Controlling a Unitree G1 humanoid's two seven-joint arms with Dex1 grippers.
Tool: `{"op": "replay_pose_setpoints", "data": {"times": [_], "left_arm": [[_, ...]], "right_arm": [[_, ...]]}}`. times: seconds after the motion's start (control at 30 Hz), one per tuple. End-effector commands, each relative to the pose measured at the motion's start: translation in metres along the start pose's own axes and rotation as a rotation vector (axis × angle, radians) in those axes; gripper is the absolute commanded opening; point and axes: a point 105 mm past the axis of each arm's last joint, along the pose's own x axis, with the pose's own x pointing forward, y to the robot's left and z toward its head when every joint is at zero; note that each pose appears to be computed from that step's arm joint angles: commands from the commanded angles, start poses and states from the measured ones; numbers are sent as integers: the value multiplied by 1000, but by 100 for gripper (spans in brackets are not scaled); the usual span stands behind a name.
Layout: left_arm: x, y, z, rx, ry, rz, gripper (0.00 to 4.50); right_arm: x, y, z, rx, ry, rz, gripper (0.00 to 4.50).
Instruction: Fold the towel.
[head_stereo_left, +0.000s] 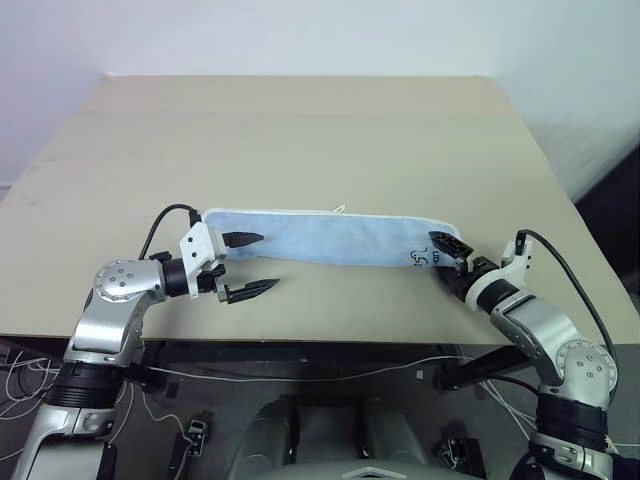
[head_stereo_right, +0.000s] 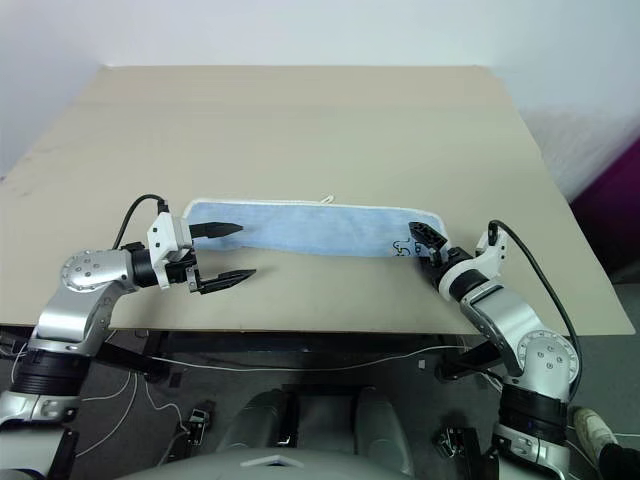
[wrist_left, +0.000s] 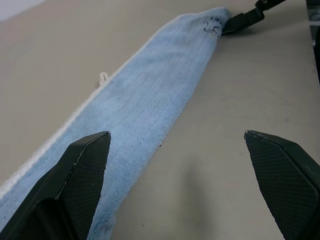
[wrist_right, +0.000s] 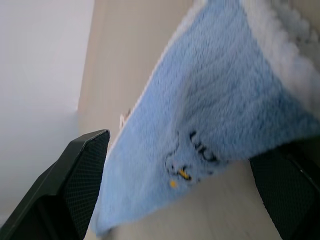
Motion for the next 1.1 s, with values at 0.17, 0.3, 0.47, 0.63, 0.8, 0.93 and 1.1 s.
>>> {"op": "replay_pose_setpoints", "data": {"times": [0.17,0.3,0.47,0.63,0.8,0.93,1.1], "left_arm": [[4,-2,8,40,-28,2,450],[6,-1,8,42,-30,4,450],[9,0,7,51,-33,15,450],[11,3,7,55,-36,23,450],[11,4,5,59,-31,30,450],[13,4,4,63,-33,37,450],[16,3,6,65,-40,39,450]], "right_arm": [[-3,-18,23,39,-153,-119,250],[-4,-13,26,35,-183,-117,107],[-11,-14,36,27,-256,-118,3],[-25,-11,61,-24,-344,-111,3],[-38,6,94,-214,-393,-73,3],[-30,36,85,-517,-285,4,3],[-8,58,36,-1070,-14,69,3]]}}
